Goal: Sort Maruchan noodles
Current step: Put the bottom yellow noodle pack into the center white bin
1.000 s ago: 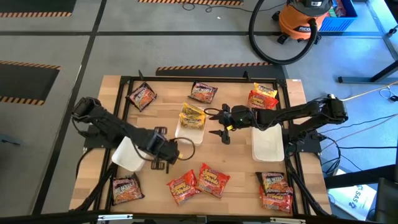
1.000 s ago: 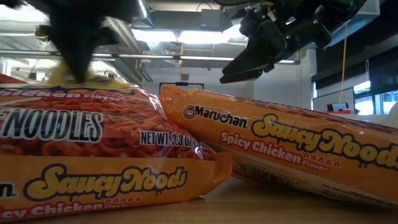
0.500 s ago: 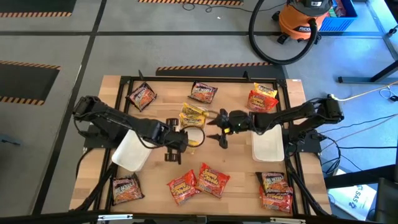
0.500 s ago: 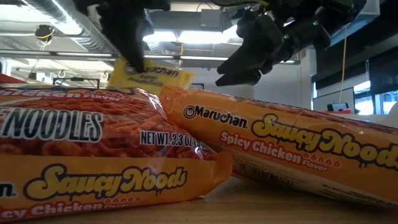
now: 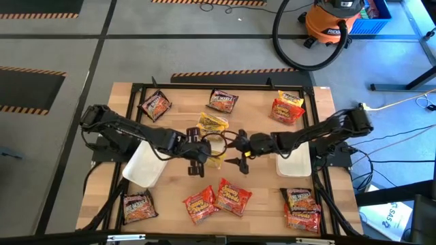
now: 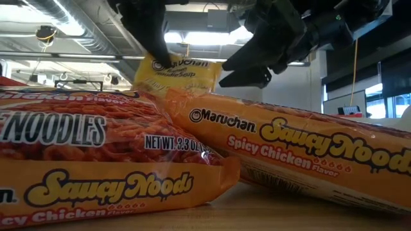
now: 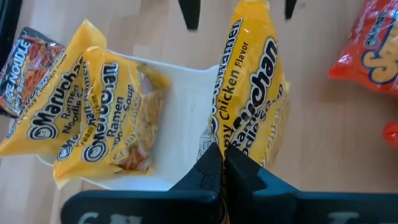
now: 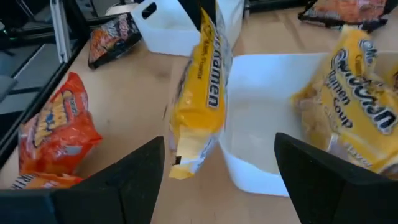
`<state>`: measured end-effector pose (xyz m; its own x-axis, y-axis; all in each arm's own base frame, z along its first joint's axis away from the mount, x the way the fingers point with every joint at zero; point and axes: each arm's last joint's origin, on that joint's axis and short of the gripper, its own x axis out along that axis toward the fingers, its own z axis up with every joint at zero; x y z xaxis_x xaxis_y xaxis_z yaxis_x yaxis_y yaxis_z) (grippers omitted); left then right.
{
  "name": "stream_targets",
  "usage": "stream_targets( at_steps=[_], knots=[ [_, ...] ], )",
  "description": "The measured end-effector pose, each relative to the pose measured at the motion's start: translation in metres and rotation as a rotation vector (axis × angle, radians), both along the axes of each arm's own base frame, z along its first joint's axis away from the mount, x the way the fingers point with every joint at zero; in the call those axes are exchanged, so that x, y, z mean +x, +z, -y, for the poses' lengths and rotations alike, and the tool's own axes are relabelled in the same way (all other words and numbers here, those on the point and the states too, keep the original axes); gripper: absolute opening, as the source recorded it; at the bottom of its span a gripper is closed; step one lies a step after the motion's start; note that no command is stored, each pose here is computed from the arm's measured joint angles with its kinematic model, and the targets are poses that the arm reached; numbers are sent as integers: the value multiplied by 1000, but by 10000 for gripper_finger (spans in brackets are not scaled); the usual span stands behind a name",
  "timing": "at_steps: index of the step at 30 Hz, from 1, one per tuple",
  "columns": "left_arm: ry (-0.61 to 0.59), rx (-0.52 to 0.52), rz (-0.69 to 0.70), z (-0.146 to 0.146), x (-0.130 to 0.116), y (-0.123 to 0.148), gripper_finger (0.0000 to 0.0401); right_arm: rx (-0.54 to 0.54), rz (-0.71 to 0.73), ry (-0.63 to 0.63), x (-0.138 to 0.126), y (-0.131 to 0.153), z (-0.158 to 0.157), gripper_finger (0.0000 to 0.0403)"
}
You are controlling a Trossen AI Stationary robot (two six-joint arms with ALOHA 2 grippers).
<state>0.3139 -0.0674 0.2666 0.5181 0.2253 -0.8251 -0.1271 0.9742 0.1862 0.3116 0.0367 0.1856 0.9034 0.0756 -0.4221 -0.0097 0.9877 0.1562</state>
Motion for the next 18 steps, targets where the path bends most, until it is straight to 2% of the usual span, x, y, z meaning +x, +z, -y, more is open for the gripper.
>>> stream_targets(
  at_steps=[11, 18],
  knots=[
    [22, 14, 63, -2, 5, 3, 0, 51, -2, 59, 9, -16, -5, 280],
    [27, 3, 109, -2, 9, 6, 0, 54, 84, 57, 20, -26, -6, 280]
  ],
)
